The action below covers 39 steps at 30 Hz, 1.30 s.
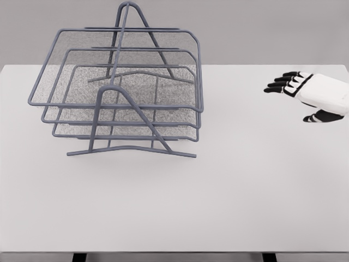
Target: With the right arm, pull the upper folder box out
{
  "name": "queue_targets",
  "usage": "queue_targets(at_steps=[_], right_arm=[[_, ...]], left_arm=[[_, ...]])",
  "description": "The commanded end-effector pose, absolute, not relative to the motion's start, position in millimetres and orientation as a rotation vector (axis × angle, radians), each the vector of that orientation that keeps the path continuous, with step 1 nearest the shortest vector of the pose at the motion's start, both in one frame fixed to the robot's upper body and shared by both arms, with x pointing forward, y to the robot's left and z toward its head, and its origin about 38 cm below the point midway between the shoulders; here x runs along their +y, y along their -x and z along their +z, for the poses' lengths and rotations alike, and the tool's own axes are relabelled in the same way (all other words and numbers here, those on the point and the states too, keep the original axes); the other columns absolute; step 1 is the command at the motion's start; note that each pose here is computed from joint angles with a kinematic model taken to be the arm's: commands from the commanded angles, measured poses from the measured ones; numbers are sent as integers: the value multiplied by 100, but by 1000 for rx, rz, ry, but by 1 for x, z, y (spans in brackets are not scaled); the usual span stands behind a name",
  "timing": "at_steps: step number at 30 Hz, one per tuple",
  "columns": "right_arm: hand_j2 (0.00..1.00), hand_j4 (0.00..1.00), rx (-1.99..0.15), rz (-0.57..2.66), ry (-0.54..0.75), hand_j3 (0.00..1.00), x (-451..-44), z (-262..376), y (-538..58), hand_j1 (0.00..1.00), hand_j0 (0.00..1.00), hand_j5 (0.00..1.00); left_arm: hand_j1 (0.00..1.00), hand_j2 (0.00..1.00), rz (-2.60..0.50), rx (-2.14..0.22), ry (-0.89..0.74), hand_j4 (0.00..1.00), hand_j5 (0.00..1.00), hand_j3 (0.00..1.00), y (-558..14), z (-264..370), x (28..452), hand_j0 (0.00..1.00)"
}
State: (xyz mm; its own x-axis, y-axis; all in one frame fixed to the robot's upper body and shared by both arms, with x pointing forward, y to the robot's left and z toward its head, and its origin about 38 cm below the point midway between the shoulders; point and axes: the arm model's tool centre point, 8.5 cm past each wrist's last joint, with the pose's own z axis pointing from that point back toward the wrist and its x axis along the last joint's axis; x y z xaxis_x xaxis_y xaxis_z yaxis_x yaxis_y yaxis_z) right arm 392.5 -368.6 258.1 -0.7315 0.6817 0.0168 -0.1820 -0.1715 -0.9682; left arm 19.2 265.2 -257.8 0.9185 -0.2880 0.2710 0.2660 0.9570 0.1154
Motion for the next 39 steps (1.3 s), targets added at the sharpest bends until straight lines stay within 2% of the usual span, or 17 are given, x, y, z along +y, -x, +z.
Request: queue_targets(at_steps=[1, 5, 7, 14, 29, 39], right_arm=[[100, 100, -1514, 1951, 563, 100, -369, 256, -392, 100, 100, 100], [100, 100, -1559, 1944, 563, 100, -357, 261, -401, 100, 100, 100], [100, 100, -1593, 1995, 517, 100, -328, 262, -418, 100, 100, 100], [100, 100, -1677, 2038, 455, 100, -275, 271, -449, 100, 100, 100], [100, 100, -1797, 2028, 373, 100, -218, 279, -469, 100, 100, 100], [100, 100, -1733, 2052, 281, 100, -196, 243, -474, 100, 100, 100]], left_arm=[[100, 100, -284, -290, -77, 100, 100, 100, -19, -258, 265, 100], [100, 100, -285, -290, -77, 100, 100, 100, -19, -258, 265, 100], [100, 100, -285, -290, -77, 100, 100, 100, -19, -258, 265, 100], [100, 100, -285, -290, -77, 100, 100, 100, -19, -258, 265, 100], [100, 100, -285, -290, -77, 100, 100, 100, -19, -258, 265, 100], [100, 100, -284, -290, -77, 100, 100, 100, -19, -258, 265, 100]])
